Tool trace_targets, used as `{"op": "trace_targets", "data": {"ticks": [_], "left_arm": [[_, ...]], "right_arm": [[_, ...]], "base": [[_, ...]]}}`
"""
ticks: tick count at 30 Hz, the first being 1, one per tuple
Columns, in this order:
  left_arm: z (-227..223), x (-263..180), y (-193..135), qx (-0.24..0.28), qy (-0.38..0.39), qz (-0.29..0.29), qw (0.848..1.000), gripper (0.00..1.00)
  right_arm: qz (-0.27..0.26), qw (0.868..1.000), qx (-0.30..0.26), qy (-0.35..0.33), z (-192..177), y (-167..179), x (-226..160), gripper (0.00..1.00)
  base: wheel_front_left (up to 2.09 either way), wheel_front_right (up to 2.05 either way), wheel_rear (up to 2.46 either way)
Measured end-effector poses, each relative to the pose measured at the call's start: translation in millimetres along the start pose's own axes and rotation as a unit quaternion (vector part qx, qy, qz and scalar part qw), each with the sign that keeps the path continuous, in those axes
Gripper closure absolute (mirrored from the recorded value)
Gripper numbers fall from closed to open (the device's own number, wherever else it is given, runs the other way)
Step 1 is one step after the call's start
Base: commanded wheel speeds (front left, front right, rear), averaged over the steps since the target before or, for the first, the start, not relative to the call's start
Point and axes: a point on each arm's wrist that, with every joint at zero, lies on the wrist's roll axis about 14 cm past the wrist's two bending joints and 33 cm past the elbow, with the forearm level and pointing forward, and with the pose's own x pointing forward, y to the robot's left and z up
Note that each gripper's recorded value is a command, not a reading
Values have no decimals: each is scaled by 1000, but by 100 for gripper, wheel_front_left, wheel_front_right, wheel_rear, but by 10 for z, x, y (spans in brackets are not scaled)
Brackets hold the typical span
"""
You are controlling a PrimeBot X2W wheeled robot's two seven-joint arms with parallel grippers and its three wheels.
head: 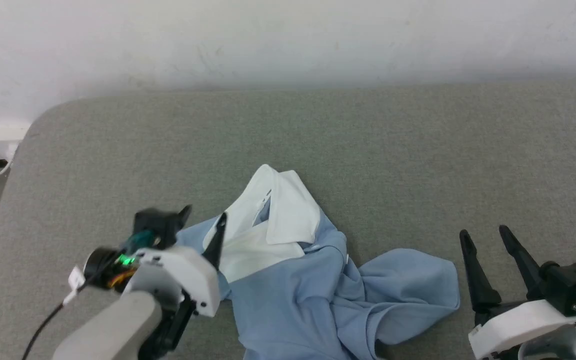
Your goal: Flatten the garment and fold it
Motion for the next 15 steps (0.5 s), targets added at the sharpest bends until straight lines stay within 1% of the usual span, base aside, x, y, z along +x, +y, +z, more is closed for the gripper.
{"op": "trace_targets", "data": {"ticks": [4,7,10,11,12,13,15], "left_arm": [[-14,169,-231,43,48,-69,996,0],[-197,236,-327,71,109,-108,986,0],[-422,251,-385,89,174,-135,971,0],[-490,250,-401,94,191,-143,967,36],[-558,243,-409,98,210,-150,961,65],[-613,235,-418,103,224,-157,956,100],[-677,223,-451,106,240,-171,950,100]], "right_arm": [[-1,1000,1,4,-28,-5,12,0],[-5,1000,3,7,-46,-27,15,0],[-14,1000,7,10,-78,-83,-3,0],[-17,1000,7,12,-92,-101,-11,0],[-19,1000,8,14,-106,-112,-18,0],[-21,1000,8,15,-116,-122,-24,0],[-25,1000,8,17,-132,-148,-33,0]], "base": [[0,0,0],[0,0,0],[0,0,0],[0,0,0],[0,0,0],[0,0,0],[0,0,0]]}}
